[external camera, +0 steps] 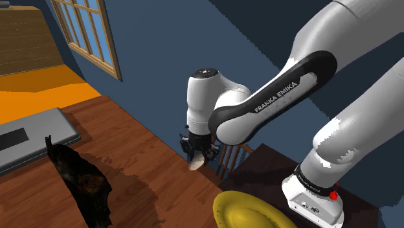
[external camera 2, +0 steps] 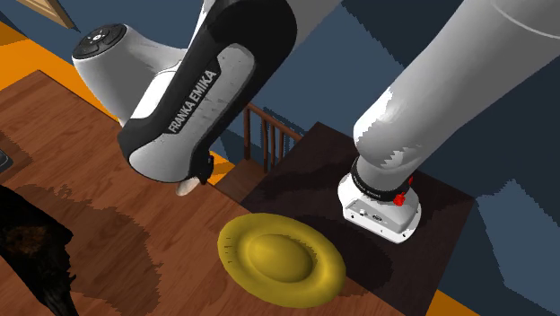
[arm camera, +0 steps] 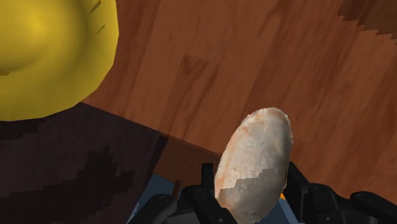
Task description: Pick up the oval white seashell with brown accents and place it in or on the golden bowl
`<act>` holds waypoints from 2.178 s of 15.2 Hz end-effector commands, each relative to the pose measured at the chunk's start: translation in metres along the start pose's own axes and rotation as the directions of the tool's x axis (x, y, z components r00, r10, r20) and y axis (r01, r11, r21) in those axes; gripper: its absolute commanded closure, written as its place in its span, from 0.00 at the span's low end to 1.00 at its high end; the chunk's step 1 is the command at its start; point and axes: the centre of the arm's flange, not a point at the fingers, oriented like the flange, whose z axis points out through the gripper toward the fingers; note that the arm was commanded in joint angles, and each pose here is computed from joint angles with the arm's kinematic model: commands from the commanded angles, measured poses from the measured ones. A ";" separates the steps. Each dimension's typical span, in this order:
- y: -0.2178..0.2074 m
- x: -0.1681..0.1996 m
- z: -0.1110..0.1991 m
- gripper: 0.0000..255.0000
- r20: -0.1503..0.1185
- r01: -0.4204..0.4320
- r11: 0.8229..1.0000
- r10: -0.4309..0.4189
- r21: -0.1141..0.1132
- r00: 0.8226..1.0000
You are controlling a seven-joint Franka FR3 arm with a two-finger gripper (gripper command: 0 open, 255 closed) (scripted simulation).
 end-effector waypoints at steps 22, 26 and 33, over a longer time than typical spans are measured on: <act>0.168 -0.083 -0.038 1.00 0.001 0.000 1.000 0.000 0.000 1.000; 0.215 -0.106 -0.037 1.00 0.001 0.000 1.000 0.000 0.000 1.000; 0.233 -0.116 -0.004 1.00 0.001 0.000 1.000 0.000 0.000 1.000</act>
